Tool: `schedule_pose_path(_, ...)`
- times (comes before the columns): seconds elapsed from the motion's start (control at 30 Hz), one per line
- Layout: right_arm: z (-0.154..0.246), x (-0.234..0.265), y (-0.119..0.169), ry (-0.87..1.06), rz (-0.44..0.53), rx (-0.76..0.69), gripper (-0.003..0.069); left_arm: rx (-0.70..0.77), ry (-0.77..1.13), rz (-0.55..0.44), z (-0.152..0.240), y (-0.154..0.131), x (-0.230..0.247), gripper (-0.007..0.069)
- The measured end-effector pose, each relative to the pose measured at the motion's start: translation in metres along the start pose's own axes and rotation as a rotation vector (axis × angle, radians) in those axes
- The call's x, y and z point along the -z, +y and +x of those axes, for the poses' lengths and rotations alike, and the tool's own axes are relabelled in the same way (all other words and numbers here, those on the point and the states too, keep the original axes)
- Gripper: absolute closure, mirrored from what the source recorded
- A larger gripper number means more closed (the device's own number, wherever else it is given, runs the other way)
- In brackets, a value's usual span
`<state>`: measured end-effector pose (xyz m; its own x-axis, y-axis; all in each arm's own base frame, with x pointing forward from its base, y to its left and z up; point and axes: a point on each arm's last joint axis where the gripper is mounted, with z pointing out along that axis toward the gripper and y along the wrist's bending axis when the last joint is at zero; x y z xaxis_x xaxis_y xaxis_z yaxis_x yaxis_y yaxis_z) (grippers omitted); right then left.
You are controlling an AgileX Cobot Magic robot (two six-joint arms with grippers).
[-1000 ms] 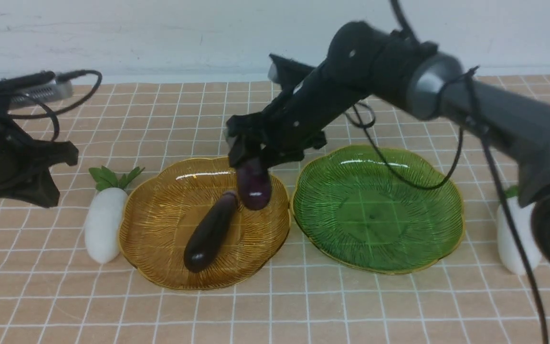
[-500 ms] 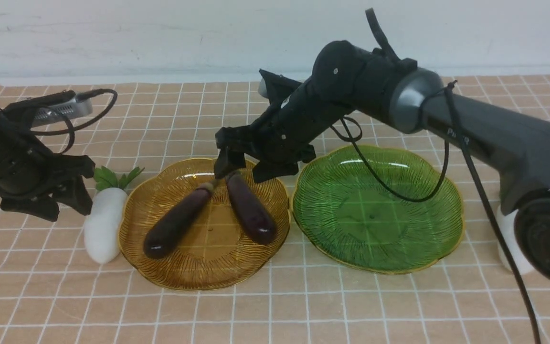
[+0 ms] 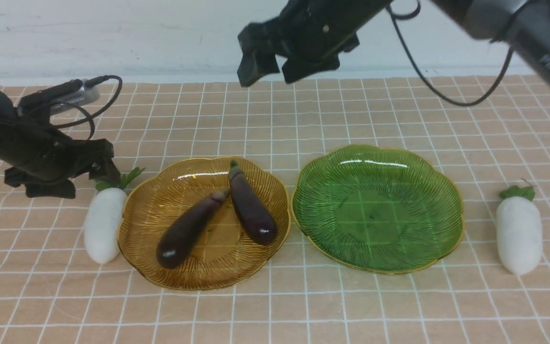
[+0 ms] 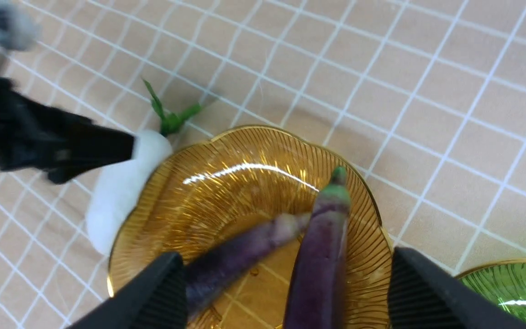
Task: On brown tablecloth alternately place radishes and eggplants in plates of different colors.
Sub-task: 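Pick up the white radish and place it on the plate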
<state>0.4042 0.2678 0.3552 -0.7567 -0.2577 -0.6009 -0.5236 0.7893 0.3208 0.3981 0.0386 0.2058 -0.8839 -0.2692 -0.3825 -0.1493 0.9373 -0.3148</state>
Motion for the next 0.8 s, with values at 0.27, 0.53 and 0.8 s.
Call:
schedule_pose_path(0.27,-0.001,0.009,0.002,-0.008,0.007,0.007,0.012,0.031,0.029,0.011,-0.008,0.006,-0.029,0.0036)
schedule_pose_path(0.53,-0.001,0.009,0.002,-0.008,0.011,0.009,0.012,0.029,0.075,-0.006,-0.003,0.013,-0.046,0.0092)
schedule_pose_path(0.8,-0.001,0.009,0.001,-0.008,0.021,0.014,0.012,0.044,0.096,-0.021,-0.003,0.018,-0.051,0.0232)
